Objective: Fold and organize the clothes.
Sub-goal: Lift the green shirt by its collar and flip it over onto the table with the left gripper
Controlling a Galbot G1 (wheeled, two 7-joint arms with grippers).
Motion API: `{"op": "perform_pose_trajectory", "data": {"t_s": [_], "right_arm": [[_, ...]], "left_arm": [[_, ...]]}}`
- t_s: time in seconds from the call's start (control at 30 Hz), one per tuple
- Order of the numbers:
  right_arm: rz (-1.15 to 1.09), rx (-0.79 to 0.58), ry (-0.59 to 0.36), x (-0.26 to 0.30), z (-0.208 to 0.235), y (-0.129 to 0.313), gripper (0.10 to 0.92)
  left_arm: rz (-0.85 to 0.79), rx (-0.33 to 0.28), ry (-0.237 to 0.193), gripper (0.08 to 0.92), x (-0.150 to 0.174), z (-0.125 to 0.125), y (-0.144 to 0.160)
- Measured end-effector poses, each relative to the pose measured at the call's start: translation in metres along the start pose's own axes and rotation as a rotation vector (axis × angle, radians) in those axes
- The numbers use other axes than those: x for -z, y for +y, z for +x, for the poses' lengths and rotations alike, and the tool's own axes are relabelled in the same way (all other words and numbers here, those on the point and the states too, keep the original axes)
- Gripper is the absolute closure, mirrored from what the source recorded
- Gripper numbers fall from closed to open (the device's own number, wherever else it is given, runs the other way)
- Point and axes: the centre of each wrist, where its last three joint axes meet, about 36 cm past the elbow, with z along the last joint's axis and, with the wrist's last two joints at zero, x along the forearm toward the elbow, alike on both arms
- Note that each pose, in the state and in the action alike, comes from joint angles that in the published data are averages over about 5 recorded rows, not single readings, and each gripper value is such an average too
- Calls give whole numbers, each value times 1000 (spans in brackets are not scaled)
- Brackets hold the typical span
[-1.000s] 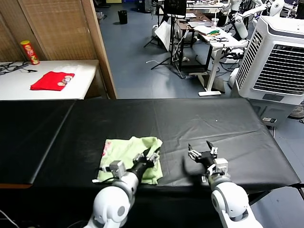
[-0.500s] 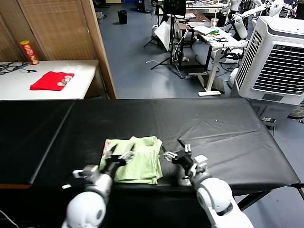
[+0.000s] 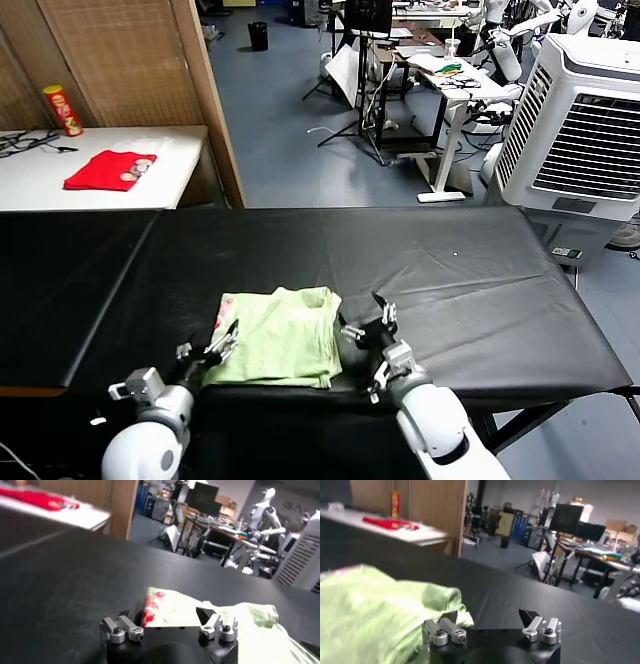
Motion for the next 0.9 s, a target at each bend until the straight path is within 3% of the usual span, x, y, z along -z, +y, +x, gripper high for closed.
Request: {"op": "perform_pose_trajectory", "data": {"t_s": [0.3,0.4,0.77,0.9], "right_arm": [[-60,5,-51,9,16,-2,224],[-67,4,-54,9,18,-2,224],[-74,-8,-56,10,23,-3,224],[-65,-23,-54,9,26,-4,224]], "left_arm": [[290,-41,42,205,3,-4,22],[356,-64,51,259,4,-4,25],[317,-58,42,821,4,-4,22],[221,-22,9,862,8,-2,18]]}}
